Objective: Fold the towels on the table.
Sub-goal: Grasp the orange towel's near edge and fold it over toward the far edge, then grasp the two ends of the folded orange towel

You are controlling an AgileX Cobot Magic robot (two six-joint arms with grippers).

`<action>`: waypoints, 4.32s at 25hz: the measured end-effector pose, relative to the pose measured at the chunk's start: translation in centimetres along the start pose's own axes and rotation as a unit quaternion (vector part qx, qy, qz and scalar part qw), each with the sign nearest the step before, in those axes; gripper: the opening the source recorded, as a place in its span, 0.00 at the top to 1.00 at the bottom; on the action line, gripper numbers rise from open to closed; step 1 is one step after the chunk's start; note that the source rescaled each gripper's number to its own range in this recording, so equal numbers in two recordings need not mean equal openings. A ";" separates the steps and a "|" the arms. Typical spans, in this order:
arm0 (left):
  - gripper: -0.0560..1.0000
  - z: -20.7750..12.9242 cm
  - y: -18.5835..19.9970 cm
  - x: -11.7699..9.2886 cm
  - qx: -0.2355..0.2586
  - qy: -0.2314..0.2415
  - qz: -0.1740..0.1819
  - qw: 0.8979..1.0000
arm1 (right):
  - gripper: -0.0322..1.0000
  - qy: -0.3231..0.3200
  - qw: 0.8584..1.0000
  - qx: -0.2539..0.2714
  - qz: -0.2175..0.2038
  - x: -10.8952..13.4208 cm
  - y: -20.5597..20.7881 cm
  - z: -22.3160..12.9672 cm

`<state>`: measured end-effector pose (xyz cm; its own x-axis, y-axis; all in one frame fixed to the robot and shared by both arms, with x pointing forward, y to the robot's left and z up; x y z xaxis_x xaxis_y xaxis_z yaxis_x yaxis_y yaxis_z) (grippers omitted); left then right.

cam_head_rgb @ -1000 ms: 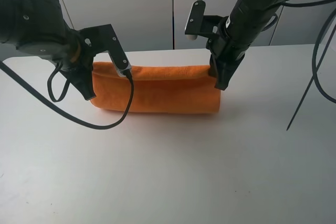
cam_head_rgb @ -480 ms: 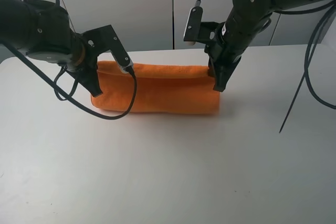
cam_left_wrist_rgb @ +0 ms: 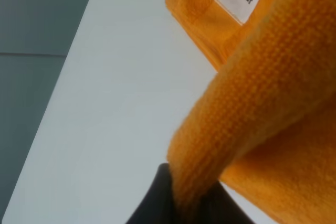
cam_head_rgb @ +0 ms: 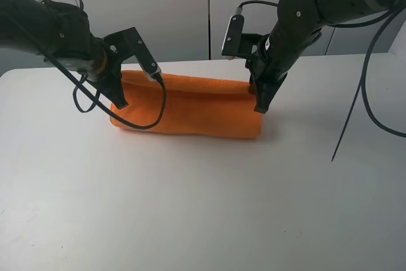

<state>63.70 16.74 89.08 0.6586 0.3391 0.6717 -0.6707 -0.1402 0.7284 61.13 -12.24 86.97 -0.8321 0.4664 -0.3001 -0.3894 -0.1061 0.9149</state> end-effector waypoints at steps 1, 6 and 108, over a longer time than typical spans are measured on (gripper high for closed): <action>0.95 0.2 -0.2 0.1 -0.001 0.001 0.002 1.000 | 0.97 0.001 1.000 0.000 -0.002 -0.1 -0.1 0.0; 0.95 0.6 -0.9 0.6 -0.004 0.002 0.022 1.000 | 0.97 0.004 1.000 -0.006 -0.017 -0.6 -0.1 0.2; 0.00 -2.5 -6.8 -4.1 0.097 0.346 -0.200 0.911 | 0.00 -0.492 0.854 -0.066 0.154 -2.6 3.9 -0.5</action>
<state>64.72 18.60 81.05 0.4193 0.8956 0.1487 -0.3067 -0.0144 0.9517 61.55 -14.31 91.22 -0.1942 0.9037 0.3816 -0.3065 -0.4254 0.8515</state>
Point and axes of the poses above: a point on each arm's last joint axis where the gripper is mounted, y pointing back along that axis away from the gripper, x along the wrist's bending axis when the last joint is at zero, z = x × y, the point moved 7 cm from there along -y, pointing out along that axis toward the gripper, and after that the axes turned 12 degrees about -y, right-handed, at the moved point
